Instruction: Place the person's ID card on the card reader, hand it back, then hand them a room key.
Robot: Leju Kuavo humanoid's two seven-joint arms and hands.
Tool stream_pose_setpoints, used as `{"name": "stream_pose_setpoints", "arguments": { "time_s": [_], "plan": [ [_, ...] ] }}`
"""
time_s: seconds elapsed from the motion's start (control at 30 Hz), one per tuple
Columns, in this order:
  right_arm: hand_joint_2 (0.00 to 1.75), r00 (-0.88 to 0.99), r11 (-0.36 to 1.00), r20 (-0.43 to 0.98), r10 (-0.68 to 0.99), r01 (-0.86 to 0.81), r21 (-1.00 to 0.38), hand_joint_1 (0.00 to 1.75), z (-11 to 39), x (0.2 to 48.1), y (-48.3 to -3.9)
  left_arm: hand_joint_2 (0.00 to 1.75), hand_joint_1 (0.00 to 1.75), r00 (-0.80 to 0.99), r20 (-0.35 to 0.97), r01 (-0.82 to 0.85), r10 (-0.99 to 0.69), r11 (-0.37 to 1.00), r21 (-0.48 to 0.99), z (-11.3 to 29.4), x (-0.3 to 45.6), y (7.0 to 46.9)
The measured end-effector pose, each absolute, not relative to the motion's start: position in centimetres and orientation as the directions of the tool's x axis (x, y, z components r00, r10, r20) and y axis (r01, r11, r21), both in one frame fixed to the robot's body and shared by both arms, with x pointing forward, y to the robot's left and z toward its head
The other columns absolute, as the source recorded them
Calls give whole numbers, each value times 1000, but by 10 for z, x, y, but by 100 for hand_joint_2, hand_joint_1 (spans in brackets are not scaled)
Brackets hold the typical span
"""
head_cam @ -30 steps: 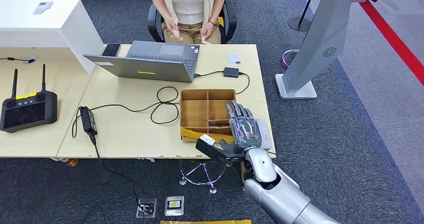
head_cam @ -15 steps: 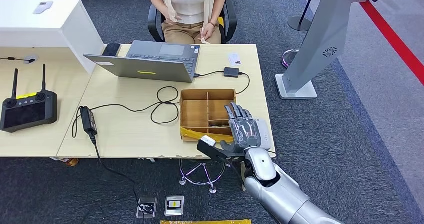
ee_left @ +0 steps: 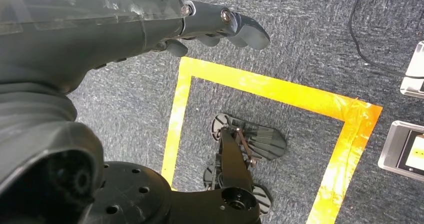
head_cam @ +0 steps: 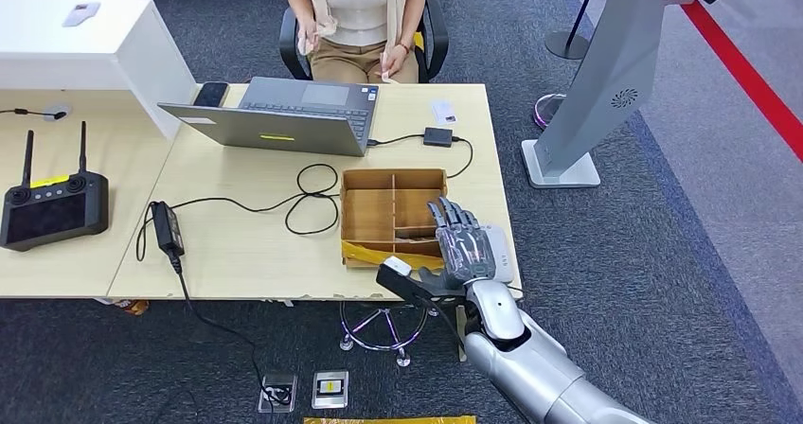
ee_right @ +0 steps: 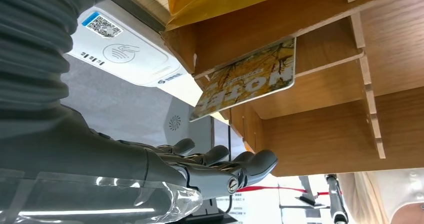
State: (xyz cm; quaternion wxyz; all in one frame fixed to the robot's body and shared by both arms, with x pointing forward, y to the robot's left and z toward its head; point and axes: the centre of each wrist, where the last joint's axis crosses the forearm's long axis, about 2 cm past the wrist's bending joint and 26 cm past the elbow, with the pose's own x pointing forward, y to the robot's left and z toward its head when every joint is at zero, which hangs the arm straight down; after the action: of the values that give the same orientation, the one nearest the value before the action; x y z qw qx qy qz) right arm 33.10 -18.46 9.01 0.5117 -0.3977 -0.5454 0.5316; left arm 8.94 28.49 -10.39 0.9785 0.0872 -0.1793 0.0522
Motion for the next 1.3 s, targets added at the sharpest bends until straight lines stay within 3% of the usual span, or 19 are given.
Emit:
{"name": "stream_pose_setpoints", "arguments": {
  "time_s": [1.3],
  "plan": [
    [175,-192,122,139,972,-99,-988,0,93,342,-177,0,0,933,354,-121,60,981,153,-103,92,285]
  ]
}}
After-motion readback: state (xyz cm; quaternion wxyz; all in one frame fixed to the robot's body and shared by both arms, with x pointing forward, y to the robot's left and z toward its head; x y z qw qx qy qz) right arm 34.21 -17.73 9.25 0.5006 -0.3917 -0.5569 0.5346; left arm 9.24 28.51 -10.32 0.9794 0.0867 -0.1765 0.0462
